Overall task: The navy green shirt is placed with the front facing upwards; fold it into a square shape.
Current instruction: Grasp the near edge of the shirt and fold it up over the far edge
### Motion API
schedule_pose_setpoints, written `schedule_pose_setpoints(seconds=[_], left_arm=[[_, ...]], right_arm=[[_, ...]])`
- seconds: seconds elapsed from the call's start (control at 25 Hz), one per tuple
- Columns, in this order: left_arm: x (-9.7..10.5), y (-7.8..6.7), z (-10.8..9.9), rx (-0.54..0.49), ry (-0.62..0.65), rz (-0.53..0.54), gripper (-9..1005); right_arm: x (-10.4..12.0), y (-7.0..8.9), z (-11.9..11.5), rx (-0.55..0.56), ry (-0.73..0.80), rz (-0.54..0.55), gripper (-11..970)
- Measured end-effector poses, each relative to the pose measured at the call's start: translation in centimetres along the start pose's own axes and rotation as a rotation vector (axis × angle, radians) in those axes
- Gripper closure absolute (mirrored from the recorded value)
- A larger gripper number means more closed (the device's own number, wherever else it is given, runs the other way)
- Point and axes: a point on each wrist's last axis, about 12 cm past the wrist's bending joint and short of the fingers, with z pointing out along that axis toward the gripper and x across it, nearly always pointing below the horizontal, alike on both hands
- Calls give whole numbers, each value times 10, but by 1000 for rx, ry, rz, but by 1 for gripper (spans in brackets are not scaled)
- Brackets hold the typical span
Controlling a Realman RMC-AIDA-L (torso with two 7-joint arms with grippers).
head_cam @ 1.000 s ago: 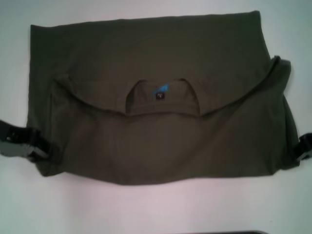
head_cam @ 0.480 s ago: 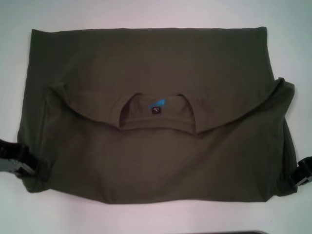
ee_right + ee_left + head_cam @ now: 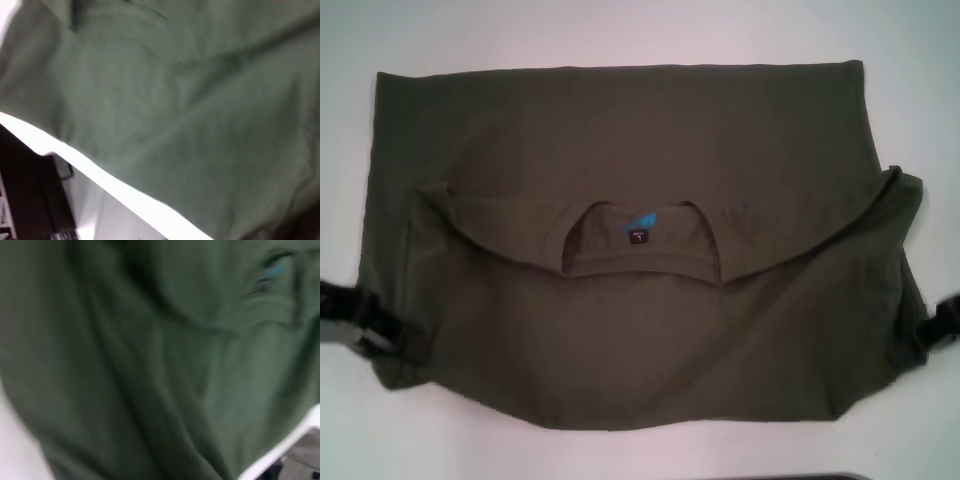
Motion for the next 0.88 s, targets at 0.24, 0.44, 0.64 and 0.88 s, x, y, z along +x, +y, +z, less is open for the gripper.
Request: schedule_pose_setpoints(seconds=[0.24,0.44,0.64,0.88], left_arm=[[-25,-16,-25,23,-95,69,903],[-62,-31,-33,-49,-190,56,903],[-91,-42,-35,-106,-282,43,904],[-118,-41,-31,-191,-405,-24,904]], right_arm=[[-32,19,-38,-16,-117,-102,936],[-60,31,-68,17,-238,-151,935],[-81,34,-81,75,-329,-154,935],[-93,25,-90,157,-456,-109,935]])
